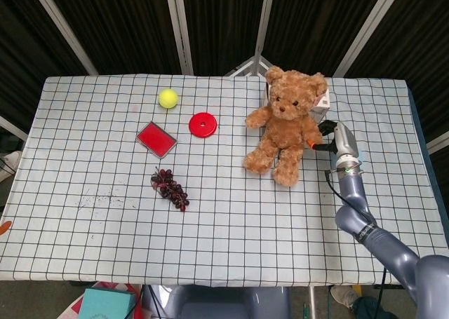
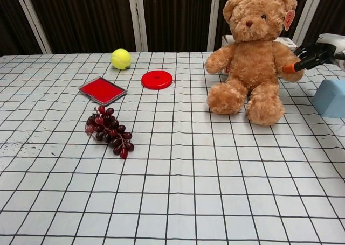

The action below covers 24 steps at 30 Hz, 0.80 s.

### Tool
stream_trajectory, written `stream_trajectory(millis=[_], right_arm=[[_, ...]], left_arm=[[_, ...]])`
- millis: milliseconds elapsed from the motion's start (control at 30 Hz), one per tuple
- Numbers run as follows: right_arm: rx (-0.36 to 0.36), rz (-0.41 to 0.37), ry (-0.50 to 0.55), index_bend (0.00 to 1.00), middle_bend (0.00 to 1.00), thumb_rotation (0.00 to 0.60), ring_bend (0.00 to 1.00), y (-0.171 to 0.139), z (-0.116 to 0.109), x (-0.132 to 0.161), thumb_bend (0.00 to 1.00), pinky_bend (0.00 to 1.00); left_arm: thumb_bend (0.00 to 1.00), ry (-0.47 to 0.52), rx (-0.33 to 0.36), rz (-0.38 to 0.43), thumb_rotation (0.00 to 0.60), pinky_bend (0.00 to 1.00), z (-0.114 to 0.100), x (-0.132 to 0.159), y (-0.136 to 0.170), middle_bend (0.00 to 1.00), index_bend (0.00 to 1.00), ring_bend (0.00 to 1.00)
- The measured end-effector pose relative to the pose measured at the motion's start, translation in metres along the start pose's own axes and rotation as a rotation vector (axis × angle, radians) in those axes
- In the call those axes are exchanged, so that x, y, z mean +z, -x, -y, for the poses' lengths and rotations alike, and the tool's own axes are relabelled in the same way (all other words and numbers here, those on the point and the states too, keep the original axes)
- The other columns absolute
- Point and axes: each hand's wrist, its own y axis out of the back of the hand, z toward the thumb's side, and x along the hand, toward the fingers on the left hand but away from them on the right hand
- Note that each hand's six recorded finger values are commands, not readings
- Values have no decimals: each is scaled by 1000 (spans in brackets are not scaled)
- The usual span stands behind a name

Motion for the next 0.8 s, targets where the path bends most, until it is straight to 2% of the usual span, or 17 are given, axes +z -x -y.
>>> stream_trajectory(millis=[200,533,800], right_arm=[[10,31,-8,524,508,600,391,-1,4,-11,268,192],[-19,9,-34,524,509,600,391,0,-2,-5,269,192],[0,38,-51,524,509,600,391,-1,2,-18,270,188]], left_arm=[[204,1,1,0,600,192,0,0,0,73,236,19],[204,0,2,-2,600,192,0,0,0,73,237,19],[204,0,3,-1,600,192,-1,0,0,73,237,19]])
